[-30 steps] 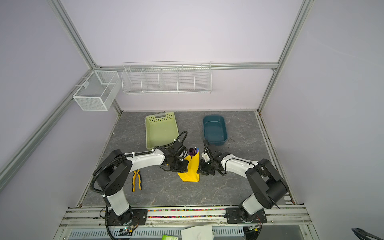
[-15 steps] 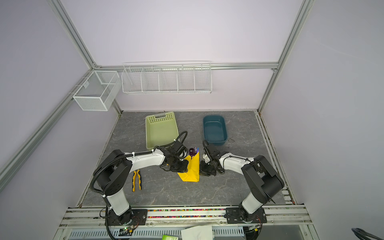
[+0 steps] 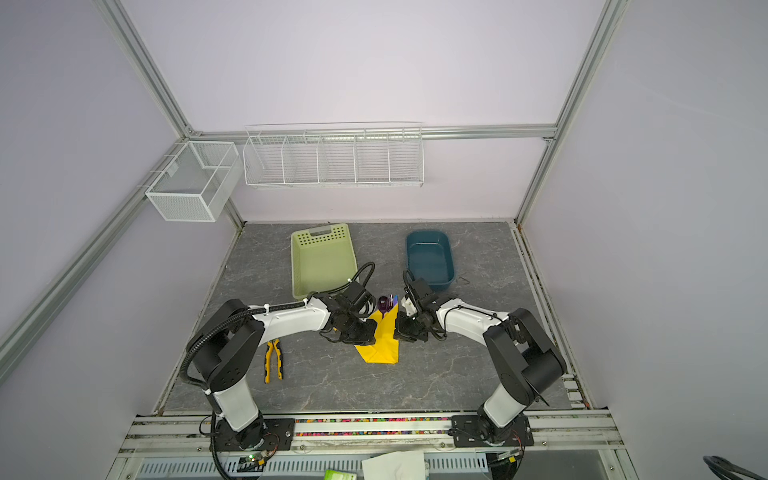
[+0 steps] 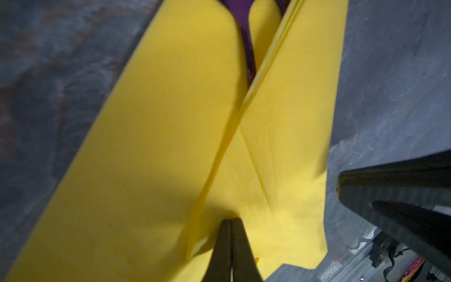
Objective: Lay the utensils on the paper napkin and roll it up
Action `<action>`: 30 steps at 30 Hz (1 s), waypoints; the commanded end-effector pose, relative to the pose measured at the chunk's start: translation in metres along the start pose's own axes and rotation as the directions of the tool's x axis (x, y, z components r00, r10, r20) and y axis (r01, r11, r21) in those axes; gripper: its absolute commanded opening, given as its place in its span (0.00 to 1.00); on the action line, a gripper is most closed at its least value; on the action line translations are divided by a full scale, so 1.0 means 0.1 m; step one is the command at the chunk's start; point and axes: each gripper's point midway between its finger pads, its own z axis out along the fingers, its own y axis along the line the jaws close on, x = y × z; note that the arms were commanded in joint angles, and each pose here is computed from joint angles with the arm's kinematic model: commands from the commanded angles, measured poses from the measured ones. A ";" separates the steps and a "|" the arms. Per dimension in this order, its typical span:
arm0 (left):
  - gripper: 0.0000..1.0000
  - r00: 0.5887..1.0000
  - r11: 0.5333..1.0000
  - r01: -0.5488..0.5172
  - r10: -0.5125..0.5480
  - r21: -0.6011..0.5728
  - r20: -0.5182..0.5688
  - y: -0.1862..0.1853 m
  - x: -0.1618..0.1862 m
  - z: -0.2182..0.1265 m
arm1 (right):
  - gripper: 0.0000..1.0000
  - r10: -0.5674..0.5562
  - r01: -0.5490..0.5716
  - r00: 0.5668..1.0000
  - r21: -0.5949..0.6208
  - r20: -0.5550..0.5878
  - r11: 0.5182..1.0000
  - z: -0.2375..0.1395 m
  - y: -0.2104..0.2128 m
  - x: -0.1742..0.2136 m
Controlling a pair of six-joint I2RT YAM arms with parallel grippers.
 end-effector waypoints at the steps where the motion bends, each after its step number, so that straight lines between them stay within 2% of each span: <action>1: 0.00 1.000 0.998 -0.004 0.003 -0.058 -0.017 0.13 0.06 0.05 | 0.07 0.000 0.001 1.000 0.026 -0.019 1.000 0.07 -0.09 0.01; 13: 0.00 1.000 0.998 -0.004 0.002 -0.058 -0.021 0.13 0.08 0.06 | 0.07 -0.012 0.014 1.000 0.114 -0.020 0.993 -0.03 -0.23 0.05; 20: 0.00 1.000 0.998 -0.003 0.002 -0.062 -0.020 0.14 0.08 0.05 | 0.07 -0.051 0.049 0.998 0.048 0.044 0.998 -0.17 0.05 -0.17; 30: 0.00 1.000 0.998 -0.003 0.001 -0.064 -0.018 0.15 0.09 0.04 | 0.07 -0.029 0.029 1.000 0.033 0.002 0.999 0.04 -0.03 -0.23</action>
